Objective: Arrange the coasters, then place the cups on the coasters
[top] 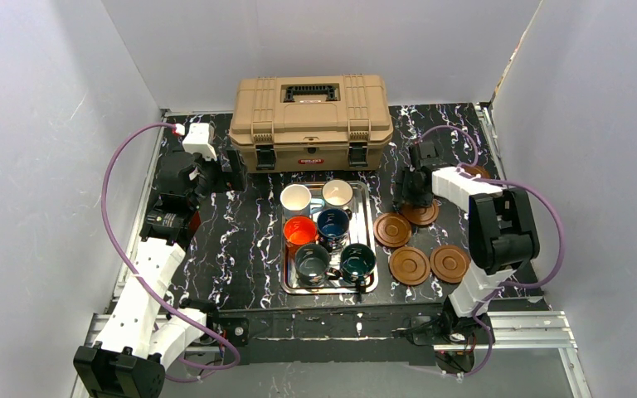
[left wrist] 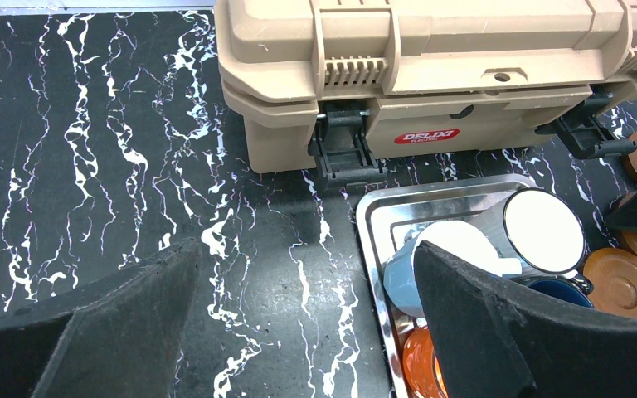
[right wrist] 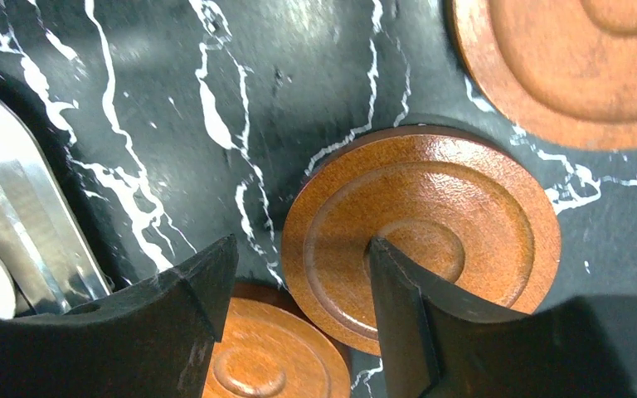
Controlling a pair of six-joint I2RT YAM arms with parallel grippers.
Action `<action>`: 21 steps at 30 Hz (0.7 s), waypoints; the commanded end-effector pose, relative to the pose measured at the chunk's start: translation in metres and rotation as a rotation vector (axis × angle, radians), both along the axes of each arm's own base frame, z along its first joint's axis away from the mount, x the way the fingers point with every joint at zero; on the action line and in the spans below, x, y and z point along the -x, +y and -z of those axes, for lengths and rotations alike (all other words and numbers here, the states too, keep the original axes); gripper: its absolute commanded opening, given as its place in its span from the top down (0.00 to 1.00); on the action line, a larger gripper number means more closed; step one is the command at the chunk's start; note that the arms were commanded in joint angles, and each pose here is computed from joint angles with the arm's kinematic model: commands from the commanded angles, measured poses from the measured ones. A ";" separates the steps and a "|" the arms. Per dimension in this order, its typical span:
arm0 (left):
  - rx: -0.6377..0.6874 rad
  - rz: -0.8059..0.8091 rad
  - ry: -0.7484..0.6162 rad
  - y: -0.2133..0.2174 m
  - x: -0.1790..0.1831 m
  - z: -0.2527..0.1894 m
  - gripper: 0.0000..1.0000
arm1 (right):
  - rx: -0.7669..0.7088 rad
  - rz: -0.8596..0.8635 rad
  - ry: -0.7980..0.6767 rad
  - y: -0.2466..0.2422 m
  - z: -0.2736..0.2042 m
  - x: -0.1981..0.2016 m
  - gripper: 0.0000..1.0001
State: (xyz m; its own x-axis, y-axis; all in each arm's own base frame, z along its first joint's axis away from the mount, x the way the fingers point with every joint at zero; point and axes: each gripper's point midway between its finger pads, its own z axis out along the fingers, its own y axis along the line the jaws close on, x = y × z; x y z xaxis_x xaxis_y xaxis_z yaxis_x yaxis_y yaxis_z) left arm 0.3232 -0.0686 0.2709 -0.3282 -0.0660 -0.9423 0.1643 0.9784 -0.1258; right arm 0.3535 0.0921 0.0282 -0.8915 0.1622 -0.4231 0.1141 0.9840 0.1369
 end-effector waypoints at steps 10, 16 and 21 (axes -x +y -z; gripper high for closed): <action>-0.005 0.007 0.000 -0.001 -0.001 0.000 0.02 | -0.033 -0.009 -0.079 0.021 0.006 -0.055 0.34; -0.006 0.005 0.002 -0.001 -0.002 0.000 0.02 | -0.042 -0.011 -0.080 0.027 0.011 -0.063 0.34; -0.008 0.005 0.006 -0.001 -0.002 0.002 0.02 | -0.060 -0.014 -0.092 0.033 0.012 -0.069 0.34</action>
